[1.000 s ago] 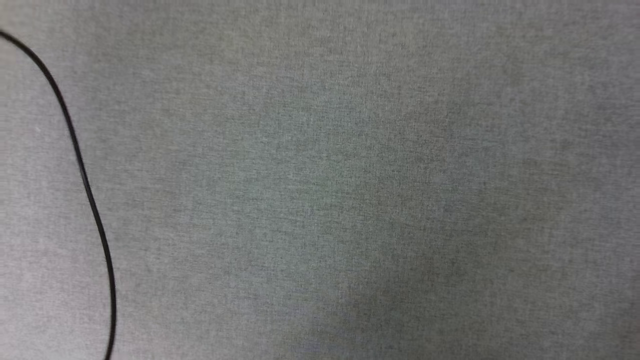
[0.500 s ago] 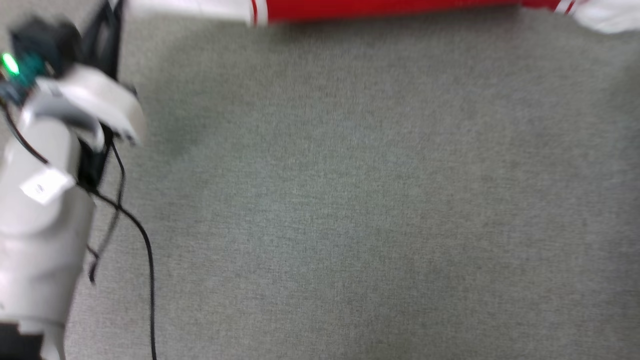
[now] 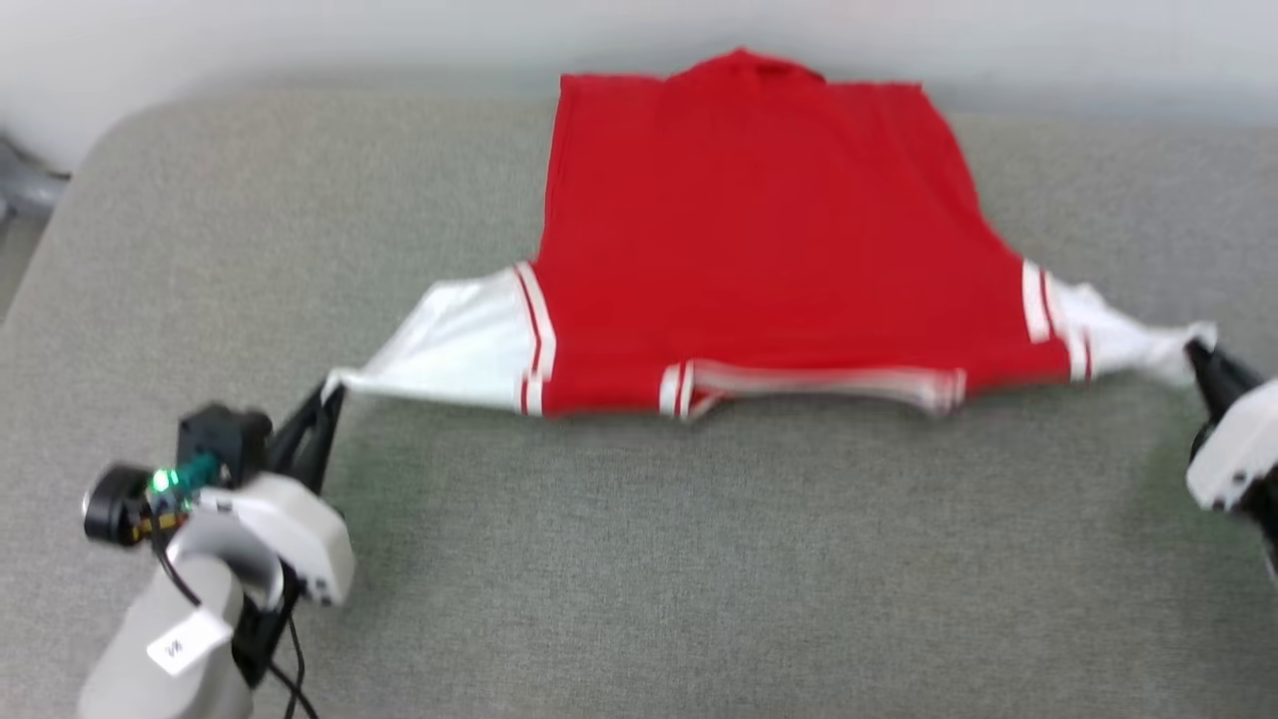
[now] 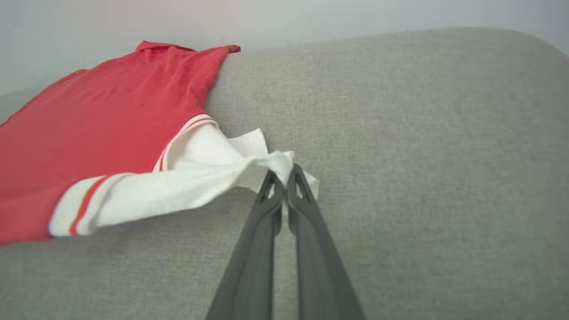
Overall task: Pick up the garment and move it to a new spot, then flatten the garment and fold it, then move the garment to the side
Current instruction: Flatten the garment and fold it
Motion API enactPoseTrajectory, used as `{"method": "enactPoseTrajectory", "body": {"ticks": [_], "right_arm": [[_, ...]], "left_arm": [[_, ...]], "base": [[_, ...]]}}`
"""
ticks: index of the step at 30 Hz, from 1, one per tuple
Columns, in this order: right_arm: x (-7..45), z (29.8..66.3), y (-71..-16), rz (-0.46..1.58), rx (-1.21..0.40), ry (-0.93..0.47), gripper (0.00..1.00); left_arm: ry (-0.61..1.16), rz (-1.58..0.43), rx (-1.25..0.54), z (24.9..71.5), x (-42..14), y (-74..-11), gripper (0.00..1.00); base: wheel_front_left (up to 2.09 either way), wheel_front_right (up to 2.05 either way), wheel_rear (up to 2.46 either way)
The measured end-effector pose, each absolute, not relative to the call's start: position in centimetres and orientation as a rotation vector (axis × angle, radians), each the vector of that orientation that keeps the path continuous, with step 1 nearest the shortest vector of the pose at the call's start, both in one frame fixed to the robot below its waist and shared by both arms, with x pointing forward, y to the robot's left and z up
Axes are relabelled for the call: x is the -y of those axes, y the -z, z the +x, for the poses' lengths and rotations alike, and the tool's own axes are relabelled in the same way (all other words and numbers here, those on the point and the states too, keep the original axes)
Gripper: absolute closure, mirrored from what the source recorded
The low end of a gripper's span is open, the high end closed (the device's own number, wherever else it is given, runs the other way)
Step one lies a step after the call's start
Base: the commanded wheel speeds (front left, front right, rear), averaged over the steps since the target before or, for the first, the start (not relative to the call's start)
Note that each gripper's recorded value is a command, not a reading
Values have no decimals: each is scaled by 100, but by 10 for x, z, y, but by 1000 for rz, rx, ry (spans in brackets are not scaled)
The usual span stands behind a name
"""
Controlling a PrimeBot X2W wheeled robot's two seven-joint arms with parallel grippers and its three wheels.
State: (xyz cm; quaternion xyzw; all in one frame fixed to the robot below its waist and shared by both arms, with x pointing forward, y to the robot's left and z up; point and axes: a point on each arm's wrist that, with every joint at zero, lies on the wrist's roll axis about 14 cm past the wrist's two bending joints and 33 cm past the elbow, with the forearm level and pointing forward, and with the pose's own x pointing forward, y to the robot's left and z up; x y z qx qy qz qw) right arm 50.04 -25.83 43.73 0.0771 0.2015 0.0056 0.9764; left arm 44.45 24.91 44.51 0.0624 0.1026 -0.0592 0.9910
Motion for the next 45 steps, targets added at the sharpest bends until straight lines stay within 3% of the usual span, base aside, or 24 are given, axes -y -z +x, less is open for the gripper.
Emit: {"method": "enactPoseTrajectory", "body": {"ticks": [22, 31, 32, 37, 45], "right_arm": [[265, 346, -412, 104, -727, -169, 100], [268, 331, -405, 104, -797, -178, 100], [269, 333, -407, 98, -794, -180, 0], [261, 349, -419, 102, -801, -214, 0], [237, 427, -469, 64, -723, -307, 0]], "left_arm": [[149, 53, -371, 308, -244, -423, 100], [183, -3, -385, 297, -217, -434, 100], [194, -5, -383, 299, -213, -436, 100], [246, -16, -436, 297, -196, -437, 100], [316, -21, -489, 302, -174, -445, 100]], "base": [[0, 0, 0], [0, 0, 0], [0, 0, 0], [0, 0, 0], [0, 0, 0]]}}
